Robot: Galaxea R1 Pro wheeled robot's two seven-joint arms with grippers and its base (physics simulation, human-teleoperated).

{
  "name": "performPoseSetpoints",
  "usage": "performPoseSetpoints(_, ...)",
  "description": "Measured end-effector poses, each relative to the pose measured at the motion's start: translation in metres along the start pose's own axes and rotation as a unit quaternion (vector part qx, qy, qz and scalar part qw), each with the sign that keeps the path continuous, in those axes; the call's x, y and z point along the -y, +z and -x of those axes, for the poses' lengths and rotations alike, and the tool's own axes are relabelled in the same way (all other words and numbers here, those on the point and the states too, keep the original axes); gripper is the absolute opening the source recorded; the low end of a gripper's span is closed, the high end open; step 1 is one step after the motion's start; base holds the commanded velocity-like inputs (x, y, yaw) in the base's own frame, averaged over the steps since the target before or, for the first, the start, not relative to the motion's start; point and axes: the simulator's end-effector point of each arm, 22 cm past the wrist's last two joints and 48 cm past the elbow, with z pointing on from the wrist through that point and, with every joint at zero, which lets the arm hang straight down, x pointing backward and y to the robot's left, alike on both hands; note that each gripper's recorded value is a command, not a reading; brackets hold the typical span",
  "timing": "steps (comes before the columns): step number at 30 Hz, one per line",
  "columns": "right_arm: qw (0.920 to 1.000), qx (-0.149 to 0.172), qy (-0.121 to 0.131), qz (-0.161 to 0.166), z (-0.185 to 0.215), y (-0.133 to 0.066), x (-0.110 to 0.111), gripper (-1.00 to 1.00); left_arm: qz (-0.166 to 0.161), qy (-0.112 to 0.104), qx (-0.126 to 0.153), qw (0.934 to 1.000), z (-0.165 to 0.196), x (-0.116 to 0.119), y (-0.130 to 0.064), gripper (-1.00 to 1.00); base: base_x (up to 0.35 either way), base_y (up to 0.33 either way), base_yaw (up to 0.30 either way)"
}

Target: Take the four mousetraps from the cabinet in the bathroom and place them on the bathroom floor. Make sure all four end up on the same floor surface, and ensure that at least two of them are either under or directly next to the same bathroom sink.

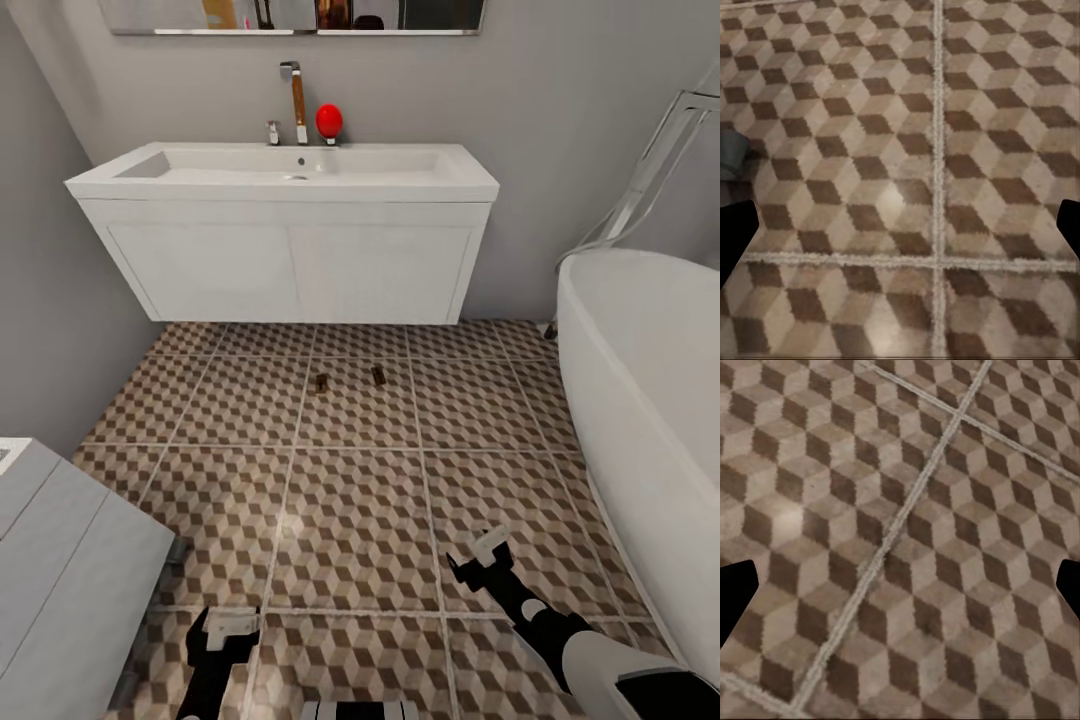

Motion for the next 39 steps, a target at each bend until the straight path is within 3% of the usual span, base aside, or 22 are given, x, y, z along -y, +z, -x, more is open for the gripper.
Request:
performPoseSetpoints(8, 0.9999, -0.007, 0.004, 0.009, -0.011, -0.023, -0.01, 1.0, 0.0, -0.003, 0.011, 0.9999, 0.006, -0.005, -0.023, 1.0, 0.0, 0.0, 0.0)
performPoseSetpoints(23, 0.9995, 0.0, 0.018, 0.025, -0.02, -0.069, -0.035, 1.0, -0.014, -0.005, 0.013, 0.9998, 0.031, -0.001, -0.043, 1.0, 0.0, 0.0, 0.0)
performPoseSetpoints(31, 0.9987, 0.0, 0.051, 0.005, -0.015, -0.086, -0.031, 1.0, -0.067, -0.007, 0.016, 0.9976, 0.047, 0.022, -0.053, 1.0, 0.0, 0.0, 0.0)
performPoseSetpoints(39, 0.9961, -0.007, 0.085, -0.022, -0.014, -0.103, -0.022, 1.0, -0.083, -0.008, 0.017, 0.9964, 0.062, 0.027, -0.063, 1.0, 0.0, 0.0, 0.0)
